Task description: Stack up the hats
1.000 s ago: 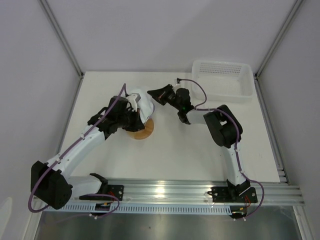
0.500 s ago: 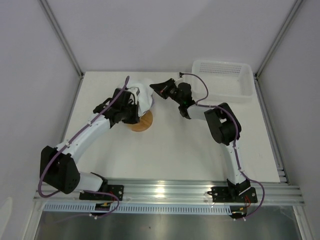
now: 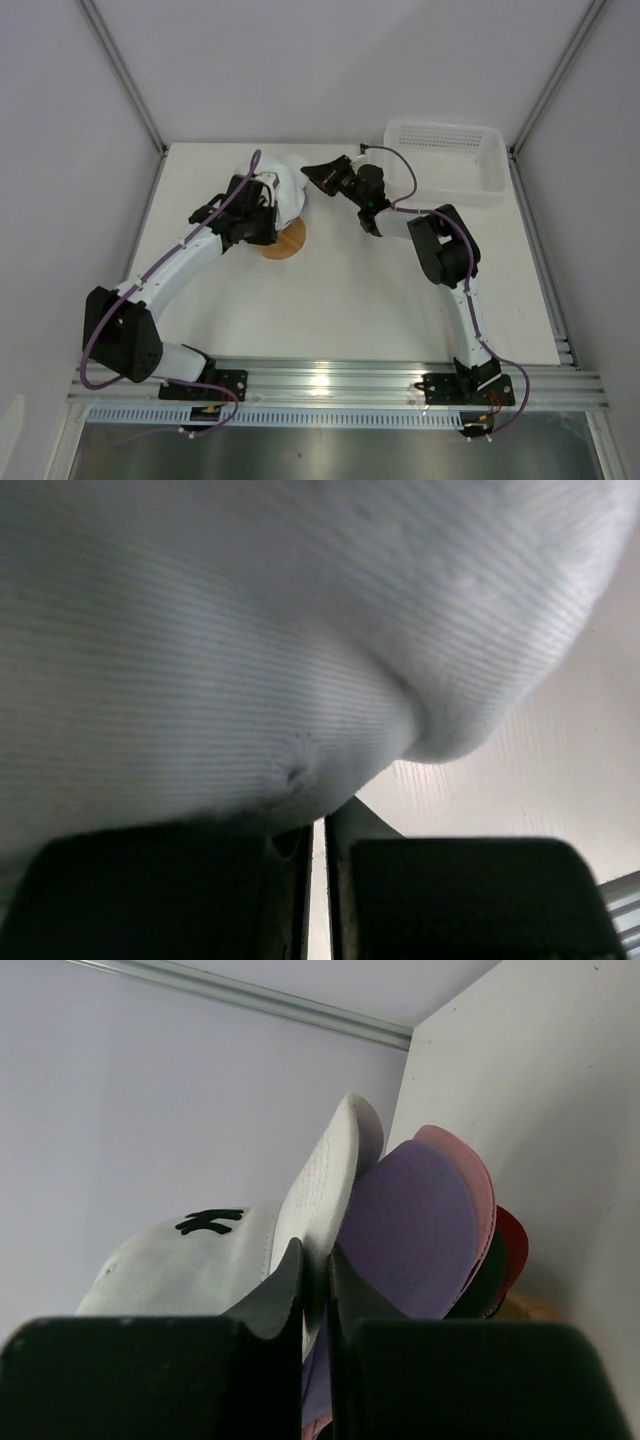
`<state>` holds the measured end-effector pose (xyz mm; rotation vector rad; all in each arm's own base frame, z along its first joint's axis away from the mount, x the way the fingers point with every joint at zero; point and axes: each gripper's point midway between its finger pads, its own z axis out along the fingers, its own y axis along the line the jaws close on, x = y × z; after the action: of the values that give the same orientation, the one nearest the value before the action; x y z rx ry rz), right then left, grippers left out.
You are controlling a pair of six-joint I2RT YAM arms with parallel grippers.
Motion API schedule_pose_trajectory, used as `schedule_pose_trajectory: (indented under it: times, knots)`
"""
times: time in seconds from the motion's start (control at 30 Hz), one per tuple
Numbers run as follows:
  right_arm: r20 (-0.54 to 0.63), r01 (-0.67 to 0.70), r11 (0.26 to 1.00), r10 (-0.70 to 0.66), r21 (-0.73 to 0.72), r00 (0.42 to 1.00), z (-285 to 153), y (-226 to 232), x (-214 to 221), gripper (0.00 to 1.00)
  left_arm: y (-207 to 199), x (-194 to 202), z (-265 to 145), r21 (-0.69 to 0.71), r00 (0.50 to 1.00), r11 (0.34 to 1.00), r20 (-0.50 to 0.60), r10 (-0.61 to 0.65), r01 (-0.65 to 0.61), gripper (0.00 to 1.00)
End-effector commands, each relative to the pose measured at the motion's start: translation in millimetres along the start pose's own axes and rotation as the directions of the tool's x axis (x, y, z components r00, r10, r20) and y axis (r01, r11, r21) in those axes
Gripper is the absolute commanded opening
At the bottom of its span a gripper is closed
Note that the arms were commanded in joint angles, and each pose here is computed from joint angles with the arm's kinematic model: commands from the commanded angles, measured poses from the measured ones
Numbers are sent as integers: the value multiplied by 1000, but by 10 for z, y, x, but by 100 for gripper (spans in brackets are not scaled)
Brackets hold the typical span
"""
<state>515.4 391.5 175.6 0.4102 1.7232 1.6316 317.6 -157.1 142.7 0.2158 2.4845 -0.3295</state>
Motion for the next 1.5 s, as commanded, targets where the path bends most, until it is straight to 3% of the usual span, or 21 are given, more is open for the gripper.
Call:
schedule_pose_trajectory:
  times: [0.0,0.1,0.2,0.33,0.53,0.57,0.6,0.63,0.87,1.0,1.03,1.13,1.3,1.47]
  knots:
    - [-98,88,977,-70,193,993,-135,-707,216,12,372,773,-21,-135,962,991,-269,-49,13,4]
    - [-117,146,967,-123,210,985,-154,-621,190,29,279,601,-212,-90,978,996,-205,-30,11,17]
    - [-138,208,954,-181,218,974,-183,-480,137,55,215,417,-410,-62,991,998,-137,-3,-6,36]
    - [-175,288,926,-250,243,952,-301,-257,38,69,-29,228,-645,61,999,998,-50,15,-12,57]
    - [-173,418,870,-384,261,907,-608,315,-405,87,-275,62,-1114,179,997,983,74,37,-50,70]
    - [-170,434,864,-402,255,900,-646,422,-480,91,-308,38,-1196,197,995,979,96,41,-59,83]
    - [-169,469,851,-440,236,882,-718,599,-549,99,-331,-12,-1294,206,991,976,127,46,-72,88]
    - [-179,470,843,-436,262,882,-816,606,-624,99,-356,-68,-1475,216,983,973,177,47,-85,99]
    - [-137,551,768,-538,326,832,-1477,1121,-963,99,-319,-397,-2269,179,899,980,439,2,-90,100]
    - [-105,622,685,-636,380,764,-1992,1356,-989,99,59,-544,-2446,52,796,994,596,-110,98,100]
    - [-60,644,672,-674,364,737,-2177,1631,-997,100,138,-527,-2399,30,788,990,603,-127,136,99]
    - [-15,663,622,-724,417,690,-2631,1807,-967,99,248,-564,-2311,8,778,980,607,-162,198,99]
    - [3,644,563,-754,518,657,-3216,1772,-897,100,222,-635,-2055,50,807,968,543,-232,245,100]
    - [-30,595,481,-762,644,647,-3635,1384,-857,99,366,-335,-2008,-19,821,979,549,-159,202,99]
